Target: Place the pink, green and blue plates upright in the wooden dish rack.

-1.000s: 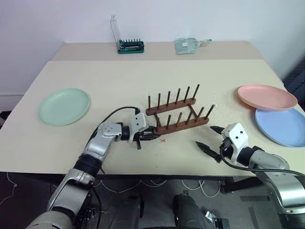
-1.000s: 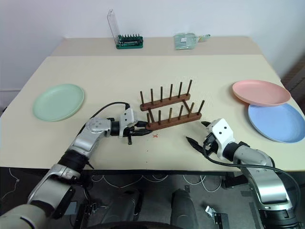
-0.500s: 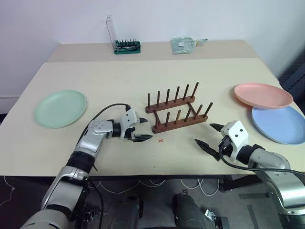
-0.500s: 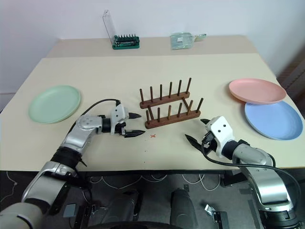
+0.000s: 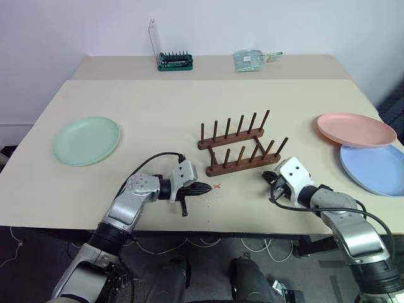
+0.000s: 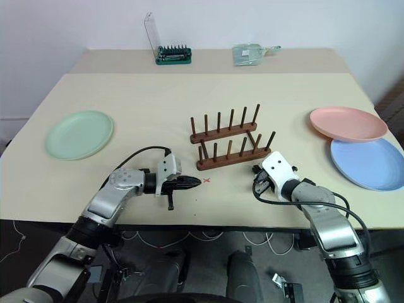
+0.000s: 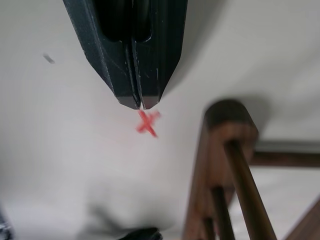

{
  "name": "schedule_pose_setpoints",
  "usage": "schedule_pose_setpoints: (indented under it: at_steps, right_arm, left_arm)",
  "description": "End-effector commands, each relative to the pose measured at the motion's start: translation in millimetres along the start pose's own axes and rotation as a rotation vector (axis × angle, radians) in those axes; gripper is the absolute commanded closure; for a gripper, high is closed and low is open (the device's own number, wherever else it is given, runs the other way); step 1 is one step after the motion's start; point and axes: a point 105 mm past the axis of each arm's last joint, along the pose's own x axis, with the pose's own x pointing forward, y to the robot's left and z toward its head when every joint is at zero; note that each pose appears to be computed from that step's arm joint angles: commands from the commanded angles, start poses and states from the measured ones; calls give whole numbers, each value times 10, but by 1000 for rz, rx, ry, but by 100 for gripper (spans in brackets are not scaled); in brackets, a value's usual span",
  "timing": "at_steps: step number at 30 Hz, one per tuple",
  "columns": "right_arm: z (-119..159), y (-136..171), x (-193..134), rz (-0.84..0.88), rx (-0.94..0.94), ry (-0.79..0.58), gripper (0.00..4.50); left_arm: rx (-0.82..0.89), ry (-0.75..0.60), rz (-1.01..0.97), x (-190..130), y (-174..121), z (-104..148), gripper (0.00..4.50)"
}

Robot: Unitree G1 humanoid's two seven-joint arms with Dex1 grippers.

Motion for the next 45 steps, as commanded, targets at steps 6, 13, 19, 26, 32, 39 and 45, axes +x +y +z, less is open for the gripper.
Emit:
schedule_pose_setpoints:
  at_steps: [6,13,19,26,32,39,45]
  right_arm:
    - [-19,-271,283,-128,-59,38,439]
    - [24,-328,324,-143,-78,23,439]
    - [5,-310,285,-141,-88,22,439]
    - [172,-383,50,-142,-152,-40,439]
    - [136,-1054,-474,-280,-298,102,272]
    - [15,-1708,-612,-451,-516,258,119]
    - [-160,-1939,-591,-441,-601,345,119]
  left_arm:
    - [2,61,298,111,476,-111,448]
    - [15,73,385,92,656,-150,448]
    - [15,81,404,96,682,-179,448]
    - [36,-56,349,66,572,51,448]
    - [28,-294,93,-13,56,466,448]
    - [-13,-346,18,99,-116,660,448]
    - [-7,-340,40,77,-73,659,448]
